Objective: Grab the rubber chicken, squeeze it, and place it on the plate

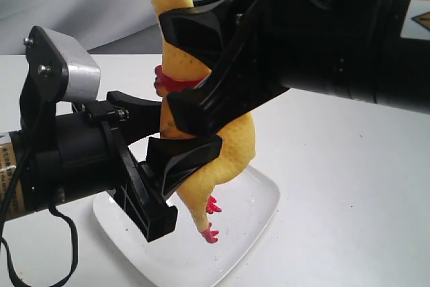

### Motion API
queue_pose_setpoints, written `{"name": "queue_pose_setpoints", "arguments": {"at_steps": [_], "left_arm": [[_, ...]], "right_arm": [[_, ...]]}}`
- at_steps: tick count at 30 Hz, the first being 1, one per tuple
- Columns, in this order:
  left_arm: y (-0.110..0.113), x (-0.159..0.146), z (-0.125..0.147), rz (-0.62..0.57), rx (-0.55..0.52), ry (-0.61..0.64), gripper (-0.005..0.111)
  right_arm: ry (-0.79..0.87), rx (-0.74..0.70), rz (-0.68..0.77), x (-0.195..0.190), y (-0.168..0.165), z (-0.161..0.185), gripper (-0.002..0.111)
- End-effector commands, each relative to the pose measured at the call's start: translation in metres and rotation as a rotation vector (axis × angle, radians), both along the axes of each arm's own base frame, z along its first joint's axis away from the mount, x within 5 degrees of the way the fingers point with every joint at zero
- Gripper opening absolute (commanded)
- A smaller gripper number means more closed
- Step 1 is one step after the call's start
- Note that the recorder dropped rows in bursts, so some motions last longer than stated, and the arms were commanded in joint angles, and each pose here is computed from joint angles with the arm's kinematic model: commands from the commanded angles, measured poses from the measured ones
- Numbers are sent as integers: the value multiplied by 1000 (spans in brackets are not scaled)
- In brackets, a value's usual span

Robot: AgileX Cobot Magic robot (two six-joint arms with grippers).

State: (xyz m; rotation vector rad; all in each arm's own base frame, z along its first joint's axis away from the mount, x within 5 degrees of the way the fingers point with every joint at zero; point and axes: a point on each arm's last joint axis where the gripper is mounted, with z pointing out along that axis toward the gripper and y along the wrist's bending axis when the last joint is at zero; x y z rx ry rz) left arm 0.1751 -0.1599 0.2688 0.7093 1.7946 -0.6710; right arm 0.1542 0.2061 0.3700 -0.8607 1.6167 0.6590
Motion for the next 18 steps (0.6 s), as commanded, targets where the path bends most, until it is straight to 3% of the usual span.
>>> {"name": "queue_pose_setpoints", "arguments": {"at_steps": [1, 8, 10, 12, 16, 18], "left_arm": [[0, -1, -1, -8, -3, -1, 2], [0, -1, -1, -8, -3, -1, 3], [0, -1, -1, -8, -3, -1, 9], [0, -1, -1, -8, -3, -1, 23], [0, -1, -1, -8, -3, -1, 74], [0, -1, -1, -8, -3, -1, 94]], "right_arm": [[-13, 26, -9, 0, -1, 3, 0], [-13, 26, -9, 0, -1, 3, 0], [-13, 26, -9, 0, -1, 3, 0], [-13, 26, -9, 0, -1, 3, 0], [-12, 28, -9, 0, -1, 3, 0], [-4, 34, -10, 0, 0, 3, 0]]}}
